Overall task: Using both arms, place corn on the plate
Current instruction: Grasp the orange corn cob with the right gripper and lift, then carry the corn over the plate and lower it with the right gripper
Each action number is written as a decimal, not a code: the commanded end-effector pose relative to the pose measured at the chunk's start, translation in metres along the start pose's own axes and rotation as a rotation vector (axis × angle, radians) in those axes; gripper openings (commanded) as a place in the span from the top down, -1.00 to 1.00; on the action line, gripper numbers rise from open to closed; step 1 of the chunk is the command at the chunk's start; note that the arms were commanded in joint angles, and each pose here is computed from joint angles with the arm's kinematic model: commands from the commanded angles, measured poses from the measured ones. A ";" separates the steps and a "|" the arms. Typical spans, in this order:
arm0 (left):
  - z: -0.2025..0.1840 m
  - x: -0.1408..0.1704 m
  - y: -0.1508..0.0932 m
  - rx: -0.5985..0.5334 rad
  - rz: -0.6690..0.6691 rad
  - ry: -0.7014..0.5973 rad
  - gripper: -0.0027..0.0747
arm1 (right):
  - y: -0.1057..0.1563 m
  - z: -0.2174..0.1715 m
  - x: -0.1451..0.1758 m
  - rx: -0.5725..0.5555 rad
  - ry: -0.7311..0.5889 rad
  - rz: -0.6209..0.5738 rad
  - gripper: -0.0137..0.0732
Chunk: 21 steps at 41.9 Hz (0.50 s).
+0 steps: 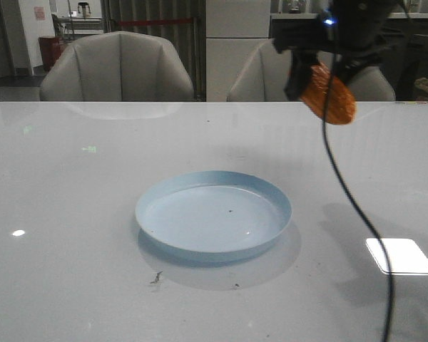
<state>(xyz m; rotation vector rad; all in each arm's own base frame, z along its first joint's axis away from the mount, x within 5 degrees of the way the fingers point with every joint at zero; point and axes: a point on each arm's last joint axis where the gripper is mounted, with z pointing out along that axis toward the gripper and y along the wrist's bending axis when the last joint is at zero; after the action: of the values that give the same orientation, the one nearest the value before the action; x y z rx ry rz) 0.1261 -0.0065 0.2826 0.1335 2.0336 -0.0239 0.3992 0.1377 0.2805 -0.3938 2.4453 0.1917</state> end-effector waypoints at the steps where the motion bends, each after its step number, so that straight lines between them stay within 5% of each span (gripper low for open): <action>1: -0.005 -0.018 0.003 -0.024 -0.008 -0.122 -0.05 | 0.034 -0.031 -0.022 -0.054 -0.141 -0.076 -0.05; 11: -0.005 -0.018 0.003 -0.024 -0.008 -0.122 -0.05 | 0.095 -0.009 -0.004 -0.145 -0.053 -0.185 -0.05; 21: -0.005 -0.018 0.003 -0.024 -0.008 -0.122 -0.05 | 0.118 0.040 0.024 -0.162 0.101 -0.233 -0.06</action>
<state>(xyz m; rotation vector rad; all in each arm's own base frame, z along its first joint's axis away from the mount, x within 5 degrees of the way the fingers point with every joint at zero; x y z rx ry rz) 0.1265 -0.0063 0.2835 0.1327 2.0230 -0.0205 0.3634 0.2494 0.2160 -0.7763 2.5576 0.2506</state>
